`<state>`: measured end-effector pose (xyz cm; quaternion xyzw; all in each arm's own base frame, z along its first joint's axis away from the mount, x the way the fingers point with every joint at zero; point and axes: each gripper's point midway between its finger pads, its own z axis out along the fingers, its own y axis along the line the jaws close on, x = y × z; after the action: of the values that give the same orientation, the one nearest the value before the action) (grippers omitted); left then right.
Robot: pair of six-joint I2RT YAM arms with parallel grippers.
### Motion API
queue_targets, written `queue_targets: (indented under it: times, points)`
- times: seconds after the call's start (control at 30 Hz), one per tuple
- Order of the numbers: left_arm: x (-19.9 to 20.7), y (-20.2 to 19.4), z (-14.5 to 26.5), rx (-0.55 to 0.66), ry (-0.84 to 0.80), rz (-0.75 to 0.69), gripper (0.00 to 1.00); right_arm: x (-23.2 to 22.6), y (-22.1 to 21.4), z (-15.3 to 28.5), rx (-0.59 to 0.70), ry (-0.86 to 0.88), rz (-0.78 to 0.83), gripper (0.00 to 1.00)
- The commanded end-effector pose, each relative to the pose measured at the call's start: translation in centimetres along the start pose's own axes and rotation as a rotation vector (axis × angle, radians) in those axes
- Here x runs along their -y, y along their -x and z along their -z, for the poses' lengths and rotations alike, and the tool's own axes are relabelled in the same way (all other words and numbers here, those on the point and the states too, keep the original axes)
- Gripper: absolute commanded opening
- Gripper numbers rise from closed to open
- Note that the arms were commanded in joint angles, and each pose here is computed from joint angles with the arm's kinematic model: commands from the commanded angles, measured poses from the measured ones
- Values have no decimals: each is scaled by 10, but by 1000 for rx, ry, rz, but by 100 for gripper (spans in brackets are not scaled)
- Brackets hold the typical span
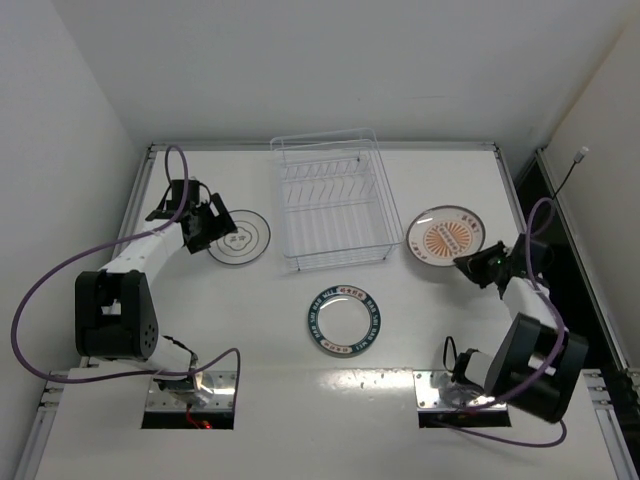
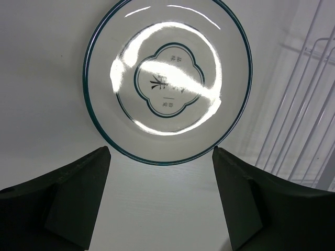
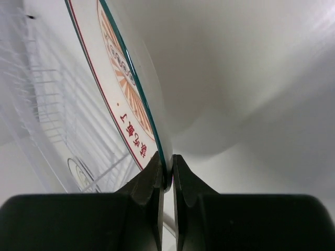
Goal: Load the plates into the dish rack
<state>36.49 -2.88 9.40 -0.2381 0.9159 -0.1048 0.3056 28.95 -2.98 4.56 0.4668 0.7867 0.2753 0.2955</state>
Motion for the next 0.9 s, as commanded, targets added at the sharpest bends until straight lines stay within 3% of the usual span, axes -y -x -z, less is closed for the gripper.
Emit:
queue_targets:
  times: [0.0,0.23,0.33,0.4,0.43,0.63,0.87]
  points:
    - [-2,7,3,29,5,-10,76,-65,50,36,224,56,173,0]
    - [-2,9,5,42,8,-10,76,-170,92,73,462,78,379,0]
    - [-3,10,5,46,16,-10,76,-217,88,60,462,75,514,0]
    - [-3,10,5,46,16,-10,76,-218,81,27,403,-23,581,0]
    - [-3,10,5,46,16,-10,76,-246,76,26,403,8,648,0]
    - [-6,9,5,43,29,-10,76,-273,58,-31,357,-88,805,0]
    - [-7,10,5,47,37,-10,76,-302,41,-64,379,-152,925,0]
